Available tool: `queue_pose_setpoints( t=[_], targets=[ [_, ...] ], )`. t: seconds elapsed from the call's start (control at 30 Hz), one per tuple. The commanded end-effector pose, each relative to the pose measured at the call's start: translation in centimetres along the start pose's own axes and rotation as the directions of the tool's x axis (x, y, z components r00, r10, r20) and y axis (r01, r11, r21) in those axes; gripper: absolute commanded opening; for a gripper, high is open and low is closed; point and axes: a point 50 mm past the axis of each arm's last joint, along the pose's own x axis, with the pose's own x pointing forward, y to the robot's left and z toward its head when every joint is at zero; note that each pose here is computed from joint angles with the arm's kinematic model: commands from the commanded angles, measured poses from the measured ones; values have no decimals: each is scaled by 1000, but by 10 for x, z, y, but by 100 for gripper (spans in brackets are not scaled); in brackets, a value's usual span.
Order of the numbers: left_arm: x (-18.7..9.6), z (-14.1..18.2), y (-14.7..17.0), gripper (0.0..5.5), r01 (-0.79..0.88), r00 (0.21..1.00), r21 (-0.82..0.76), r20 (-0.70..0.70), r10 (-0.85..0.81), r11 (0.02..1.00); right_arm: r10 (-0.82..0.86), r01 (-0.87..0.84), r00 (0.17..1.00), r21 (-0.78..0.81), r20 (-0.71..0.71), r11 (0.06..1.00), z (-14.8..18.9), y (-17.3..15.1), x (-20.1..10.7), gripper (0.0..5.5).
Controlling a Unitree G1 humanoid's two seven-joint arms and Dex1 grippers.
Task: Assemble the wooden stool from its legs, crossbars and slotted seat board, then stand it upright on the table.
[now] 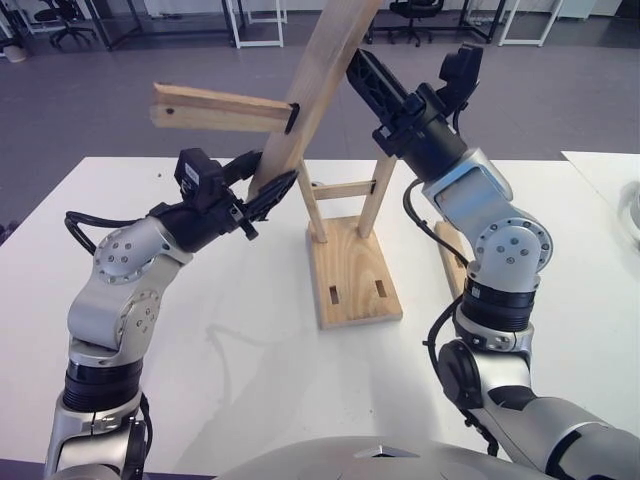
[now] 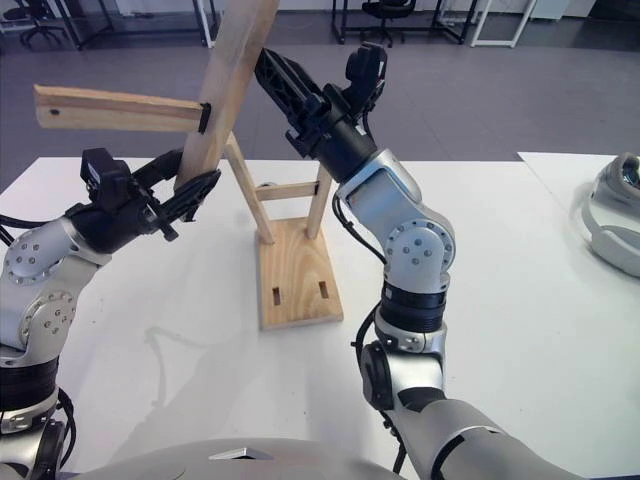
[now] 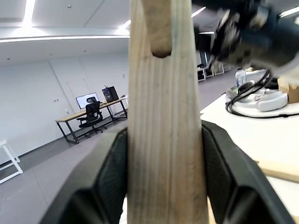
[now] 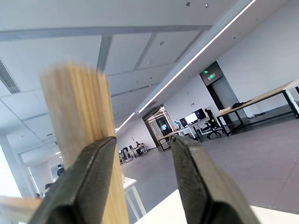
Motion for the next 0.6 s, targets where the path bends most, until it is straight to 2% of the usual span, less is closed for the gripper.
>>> queue_pose_setpoints(
  t=[0.03, 0.17, 0.37, 0.6],
  targets=[
    [-1, 1, 7, 203, -43, 999, -16, 20, 43, 999, -7, 4, 997, -29, -73, 1000, -7, -1, -12, 217],
    [-4, -6, 6, 203, -49, 999, -11, -11, 48, 999, -11, 9, 996, -26, -88, 1000, -8, -5, -21, 217],
    [-2, -15, -1, 203, -3, 998, 8, -63, 4, 1000, 43, -42, 996, 20, -83, 999, -11, 0, -19, 217],
    [-1, -22, -13, 202, 84, 990, 65, -122, -75, 994, -6, 11, 999, 108, -50, 994, -11, -6, -14, 217]
  ],
)
